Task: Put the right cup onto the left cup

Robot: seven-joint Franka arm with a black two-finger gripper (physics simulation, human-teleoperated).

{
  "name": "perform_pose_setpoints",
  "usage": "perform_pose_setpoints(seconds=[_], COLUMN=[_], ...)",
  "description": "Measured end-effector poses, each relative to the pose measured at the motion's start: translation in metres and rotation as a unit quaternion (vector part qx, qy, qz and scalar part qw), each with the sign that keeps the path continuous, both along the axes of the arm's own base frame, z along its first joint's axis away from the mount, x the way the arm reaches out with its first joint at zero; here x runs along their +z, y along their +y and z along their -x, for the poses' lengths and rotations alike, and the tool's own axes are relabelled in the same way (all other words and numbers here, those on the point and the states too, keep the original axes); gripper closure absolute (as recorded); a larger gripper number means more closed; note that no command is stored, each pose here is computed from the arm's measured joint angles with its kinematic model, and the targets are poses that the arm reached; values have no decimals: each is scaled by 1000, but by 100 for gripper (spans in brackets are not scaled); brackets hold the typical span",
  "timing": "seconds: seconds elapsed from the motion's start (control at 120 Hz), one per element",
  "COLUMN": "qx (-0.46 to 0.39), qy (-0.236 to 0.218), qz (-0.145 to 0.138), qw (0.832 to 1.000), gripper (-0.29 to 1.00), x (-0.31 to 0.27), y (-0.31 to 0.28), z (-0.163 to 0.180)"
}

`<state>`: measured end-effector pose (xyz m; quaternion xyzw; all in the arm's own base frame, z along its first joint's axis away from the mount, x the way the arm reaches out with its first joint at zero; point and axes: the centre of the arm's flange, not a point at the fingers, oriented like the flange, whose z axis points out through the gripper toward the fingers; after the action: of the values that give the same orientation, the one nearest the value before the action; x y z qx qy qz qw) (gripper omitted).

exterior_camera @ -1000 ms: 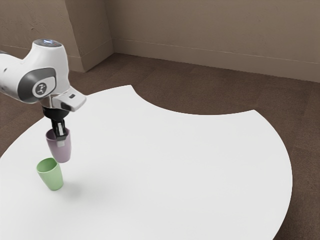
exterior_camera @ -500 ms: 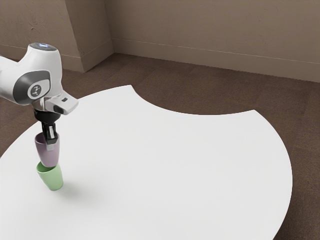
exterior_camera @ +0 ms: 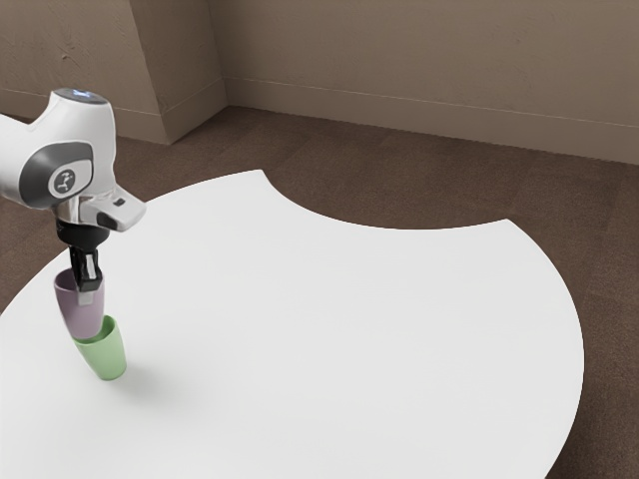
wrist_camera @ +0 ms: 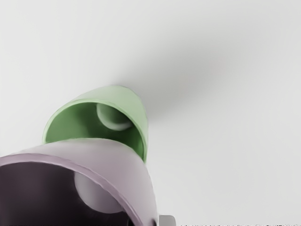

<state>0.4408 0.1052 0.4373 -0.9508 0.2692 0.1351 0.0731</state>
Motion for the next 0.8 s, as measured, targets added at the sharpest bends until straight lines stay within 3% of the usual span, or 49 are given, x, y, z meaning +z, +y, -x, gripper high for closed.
perform_pose_setpoints(seconds=[0.35, 0.8], qx=[-18, -20], qy=[10, 40], qz=[-18, -18], qw=[1000, 999], gripper=[78, 79], x=[-3, -39], y=[-5, -7], z=[-11, -24])
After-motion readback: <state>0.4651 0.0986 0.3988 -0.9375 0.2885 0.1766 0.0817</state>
